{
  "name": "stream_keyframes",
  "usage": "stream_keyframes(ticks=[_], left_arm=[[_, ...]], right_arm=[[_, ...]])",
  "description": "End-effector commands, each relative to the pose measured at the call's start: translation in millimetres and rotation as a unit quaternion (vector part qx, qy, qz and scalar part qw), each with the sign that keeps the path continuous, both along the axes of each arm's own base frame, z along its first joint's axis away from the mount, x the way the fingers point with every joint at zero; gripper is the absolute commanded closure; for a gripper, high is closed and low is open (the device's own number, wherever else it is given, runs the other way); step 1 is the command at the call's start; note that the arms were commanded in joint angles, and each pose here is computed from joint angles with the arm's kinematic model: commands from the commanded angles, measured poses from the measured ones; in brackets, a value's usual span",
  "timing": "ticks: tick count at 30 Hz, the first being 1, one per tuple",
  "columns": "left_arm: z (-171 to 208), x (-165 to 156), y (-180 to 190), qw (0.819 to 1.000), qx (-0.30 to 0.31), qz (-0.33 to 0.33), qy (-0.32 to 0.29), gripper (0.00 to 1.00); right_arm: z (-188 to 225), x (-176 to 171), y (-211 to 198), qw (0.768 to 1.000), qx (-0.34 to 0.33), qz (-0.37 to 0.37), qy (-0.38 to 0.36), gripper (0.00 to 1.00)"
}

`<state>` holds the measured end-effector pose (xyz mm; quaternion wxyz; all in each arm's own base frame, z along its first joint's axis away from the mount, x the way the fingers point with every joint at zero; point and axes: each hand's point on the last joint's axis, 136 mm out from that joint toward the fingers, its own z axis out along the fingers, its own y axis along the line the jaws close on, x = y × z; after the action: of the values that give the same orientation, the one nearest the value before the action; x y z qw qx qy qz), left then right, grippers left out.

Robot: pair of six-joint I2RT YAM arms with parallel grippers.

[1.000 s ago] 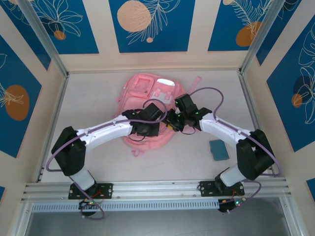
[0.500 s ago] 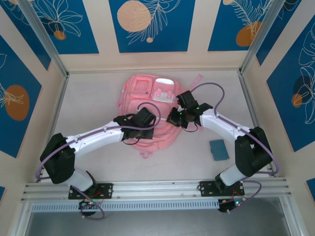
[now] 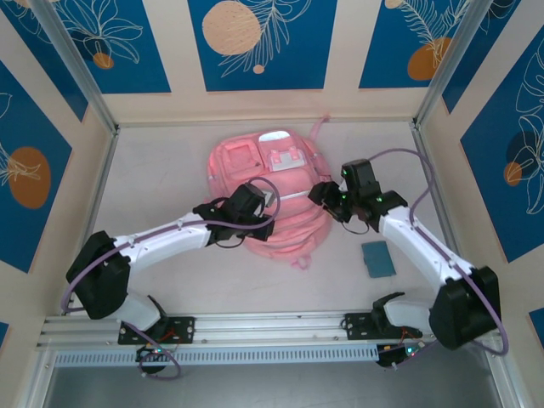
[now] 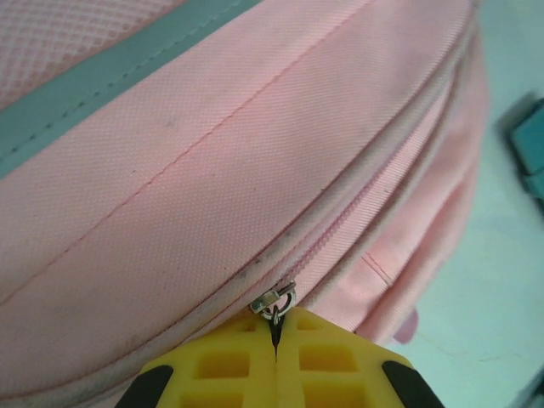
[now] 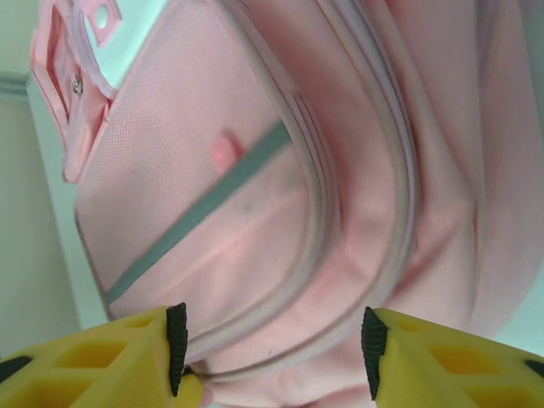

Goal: Pack the student bag

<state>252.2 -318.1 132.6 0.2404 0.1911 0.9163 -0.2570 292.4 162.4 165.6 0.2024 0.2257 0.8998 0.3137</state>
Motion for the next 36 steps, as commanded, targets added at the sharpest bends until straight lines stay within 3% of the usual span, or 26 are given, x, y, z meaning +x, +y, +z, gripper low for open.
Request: stream_keyframes(ticks=[1, 7, 13, 18, 24, 28, 36], left_arm=[[29.2, -7.0, -35.7, 0.996, -0.054, -0.064, -0.019, 1.00], [28.5, -10.6, -47.8, 0.995, -0.049, -0.084, -0.012, 1.00], [24.2, -13.4, -49.3, 0.995, -0.039, -0.095, -0.002, 1.00], [21.5, -14.8, -44.2, 0.995, -0.021, -0.097, 0.001, 1.00], [-5.9, -16.0, -6.7, 0.992, 0.090, -0.086, 0.019, 1.00], [-13.4, -16.6, 24.8, 0.988, 0.133, -0.080, 0.023, 1.00], [-17.4, 5.2, 78.7, 0.985, 0.172, -0.016, 0.013, 1.00]], right_arm=[[-9.9, -18.8, -4.2, 0.996, 0.038, -0.067, 0.042, 0.43], [-10.1, -17.9, 20.4, 0.993, 0.093, -0.044, 0.052, 0.46], [-13.3, -6.4, 41.8, 0.993, 0.105, -0.025, 0.056, 0.48], [-25.3, 1.6, 46.7, 0.993, 0.092, -0.025, 0.073, 0.62], [-33.0, 6.3, 24.8, 0.996, 0.015, -0.044, 0.076, 0.89], [-32.5, 6.4, 14.1, 0.996, -0.018, -0.046, 0.080, 0.92], [-31.9, 16.7, 33.4, 0.997, -0.008, -0.005, 0.074, 0.92]])
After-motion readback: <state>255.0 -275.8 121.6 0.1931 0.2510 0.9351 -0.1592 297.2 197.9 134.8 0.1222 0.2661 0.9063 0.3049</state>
